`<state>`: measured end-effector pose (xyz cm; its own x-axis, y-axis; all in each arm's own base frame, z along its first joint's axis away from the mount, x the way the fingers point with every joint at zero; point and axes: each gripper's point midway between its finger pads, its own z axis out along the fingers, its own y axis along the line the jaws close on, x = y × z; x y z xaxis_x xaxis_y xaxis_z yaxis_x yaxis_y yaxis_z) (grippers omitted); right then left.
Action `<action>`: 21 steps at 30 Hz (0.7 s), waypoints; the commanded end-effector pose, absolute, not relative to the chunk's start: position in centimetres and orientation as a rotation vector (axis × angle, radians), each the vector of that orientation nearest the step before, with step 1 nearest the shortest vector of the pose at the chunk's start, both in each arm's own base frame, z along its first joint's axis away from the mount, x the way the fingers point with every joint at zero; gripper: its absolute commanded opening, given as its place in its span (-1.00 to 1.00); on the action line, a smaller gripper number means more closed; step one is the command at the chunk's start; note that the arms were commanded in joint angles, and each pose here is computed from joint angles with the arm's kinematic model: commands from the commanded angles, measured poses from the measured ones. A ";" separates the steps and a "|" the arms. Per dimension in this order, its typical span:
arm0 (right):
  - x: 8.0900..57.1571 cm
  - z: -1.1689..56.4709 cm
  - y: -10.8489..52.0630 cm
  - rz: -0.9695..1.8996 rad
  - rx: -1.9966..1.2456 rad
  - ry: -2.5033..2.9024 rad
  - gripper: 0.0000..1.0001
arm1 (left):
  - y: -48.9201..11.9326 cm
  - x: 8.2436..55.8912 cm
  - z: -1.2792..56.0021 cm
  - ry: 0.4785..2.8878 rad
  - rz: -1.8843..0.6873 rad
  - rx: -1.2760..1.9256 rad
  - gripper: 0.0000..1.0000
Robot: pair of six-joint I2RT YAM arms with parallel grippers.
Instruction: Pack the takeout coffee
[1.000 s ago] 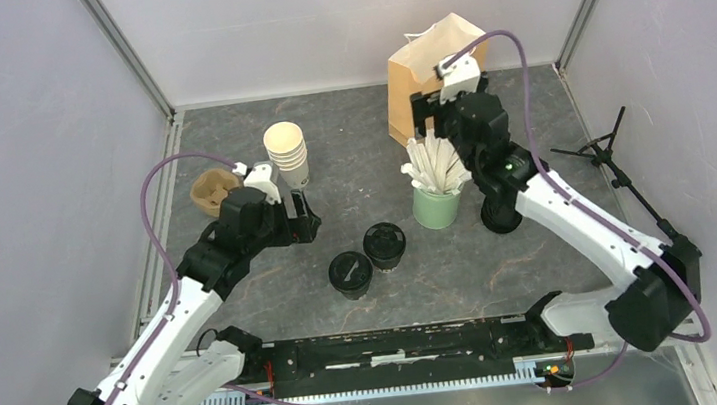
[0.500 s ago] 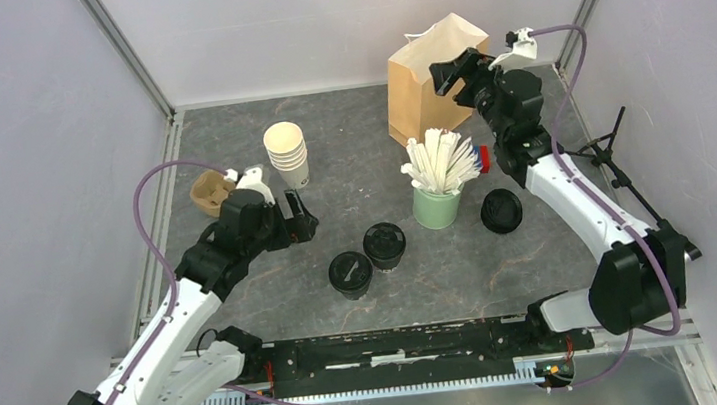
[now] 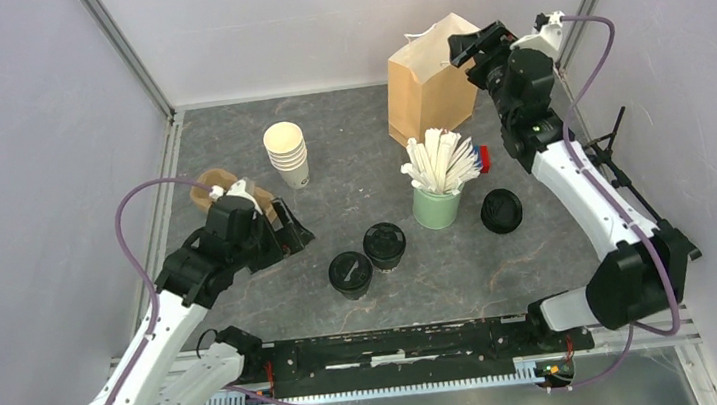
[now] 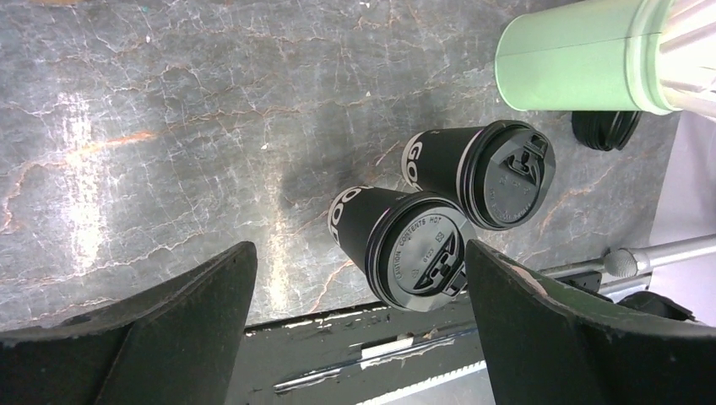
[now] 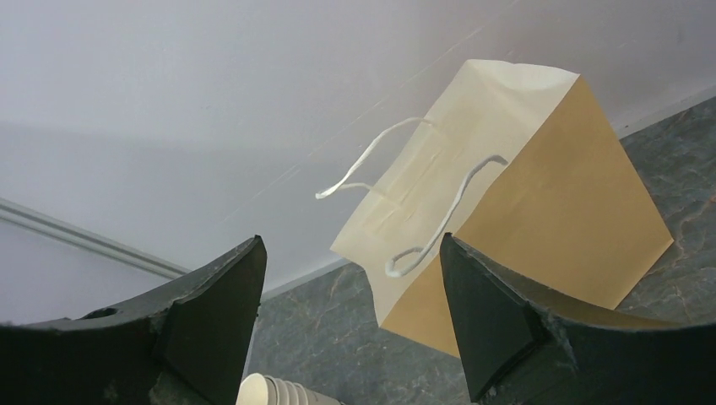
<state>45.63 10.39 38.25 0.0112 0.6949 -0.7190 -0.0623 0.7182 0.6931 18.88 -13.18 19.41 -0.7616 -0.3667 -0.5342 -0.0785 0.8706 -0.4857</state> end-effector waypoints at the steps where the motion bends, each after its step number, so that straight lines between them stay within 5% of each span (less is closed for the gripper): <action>1: 47.7 38.0 10.1 0.659 0.619 1.482 0.62 | -14.5 19.6 20.4 2.424 -0.637 -0.340 0.96; 11: 52.1 35.7 11.7 0.717 0.640 1.581 0.35 | -15.8 22.0 21.5 2.457 -0.589 -0.197 0.92; 17: 51.9 36.6 13.3 0.762 0.525 1.623 -0.54 | -15.4 24.3 24.2 2.368 -0.516 -0.137 0.85; 21: 50.2 36.7 15.5 0.869 0.424 1.688 -0.82 | -14.0 27.0 27.7 2.251 -0.373 -0.076 0.85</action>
<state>52.22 13.43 33.33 -0.2313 0.7071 -0.6682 -0.0185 0.6835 0.7297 23.89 -15.52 22.93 -0.7815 -0.2583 -0.5679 -0.0045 0.9126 -0.4089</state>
